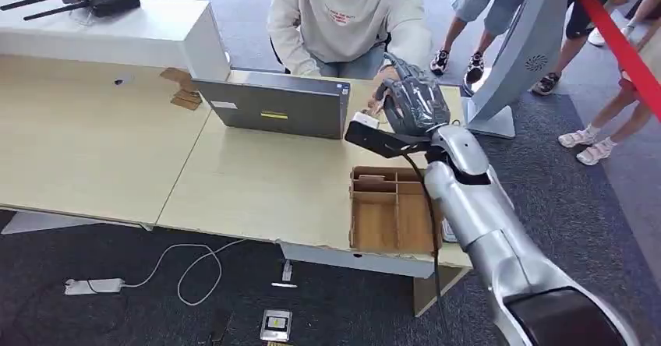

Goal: Pass the card to the sensor for recognition and then transmit it.

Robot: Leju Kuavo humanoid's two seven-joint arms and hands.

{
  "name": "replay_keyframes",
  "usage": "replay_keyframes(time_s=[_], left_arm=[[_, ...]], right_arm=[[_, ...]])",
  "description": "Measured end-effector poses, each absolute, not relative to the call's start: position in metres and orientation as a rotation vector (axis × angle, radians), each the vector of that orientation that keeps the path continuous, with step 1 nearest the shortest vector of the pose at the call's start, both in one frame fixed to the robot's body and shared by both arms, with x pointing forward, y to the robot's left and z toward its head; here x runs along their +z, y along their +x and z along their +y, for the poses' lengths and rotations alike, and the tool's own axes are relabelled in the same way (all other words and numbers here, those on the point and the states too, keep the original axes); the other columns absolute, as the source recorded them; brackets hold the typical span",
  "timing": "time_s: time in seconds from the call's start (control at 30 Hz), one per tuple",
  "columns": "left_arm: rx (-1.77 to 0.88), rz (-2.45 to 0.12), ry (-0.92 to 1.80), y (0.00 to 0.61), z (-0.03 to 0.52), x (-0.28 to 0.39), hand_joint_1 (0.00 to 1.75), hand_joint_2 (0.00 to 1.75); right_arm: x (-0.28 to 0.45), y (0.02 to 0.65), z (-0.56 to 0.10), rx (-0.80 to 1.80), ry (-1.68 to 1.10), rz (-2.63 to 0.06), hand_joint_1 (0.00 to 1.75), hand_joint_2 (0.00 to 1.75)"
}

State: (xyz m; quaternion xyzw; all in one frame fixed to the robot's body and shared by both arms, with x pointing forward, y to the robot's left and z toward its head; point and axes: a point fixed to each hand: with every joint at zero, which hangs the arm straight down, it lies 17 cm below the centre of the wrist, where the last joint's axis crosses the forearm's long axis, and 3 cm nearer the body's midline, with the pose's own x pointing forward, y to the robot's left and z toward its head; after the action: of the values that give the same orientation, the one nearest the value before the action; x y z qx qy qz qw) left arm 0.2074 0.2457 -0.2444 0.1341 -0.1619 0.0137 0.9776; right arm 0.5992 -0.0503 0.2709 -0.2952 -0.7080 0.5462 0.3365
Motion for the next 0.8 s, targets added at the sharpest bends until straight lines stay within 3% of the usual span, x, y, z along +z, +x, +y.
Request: replay_keyframes(time_s=[0.47,0.5,0.53,0.8], left_arm=[[0.031,-0.317,0.281,0.206,0.248,-0.245,0.00,0.00],[0.031,-0.317,0.281,0.206,0.248,-0.245,0.00,0.00],[0.031,-0.316,0.281,0.206,0.248,-0.245,0.00,0.00],[0.032,-0.310,0.280,0.206,0.248,-0.245,0.00,0.00]], right_arm=[[0.236,0.604,-0.060,1.453,-0.742,-1.747,1.75,1.75],[0.235,0.604,-0.061,1.453,-0.741,-1.743,1.62,1.75],[0.234,0.604,-0.061,1.454,-0.741,-1.740,0.03,1.75],[0.248,0.613,-0.073,1.406,-0.817,-1.759,0.00,1.75]])
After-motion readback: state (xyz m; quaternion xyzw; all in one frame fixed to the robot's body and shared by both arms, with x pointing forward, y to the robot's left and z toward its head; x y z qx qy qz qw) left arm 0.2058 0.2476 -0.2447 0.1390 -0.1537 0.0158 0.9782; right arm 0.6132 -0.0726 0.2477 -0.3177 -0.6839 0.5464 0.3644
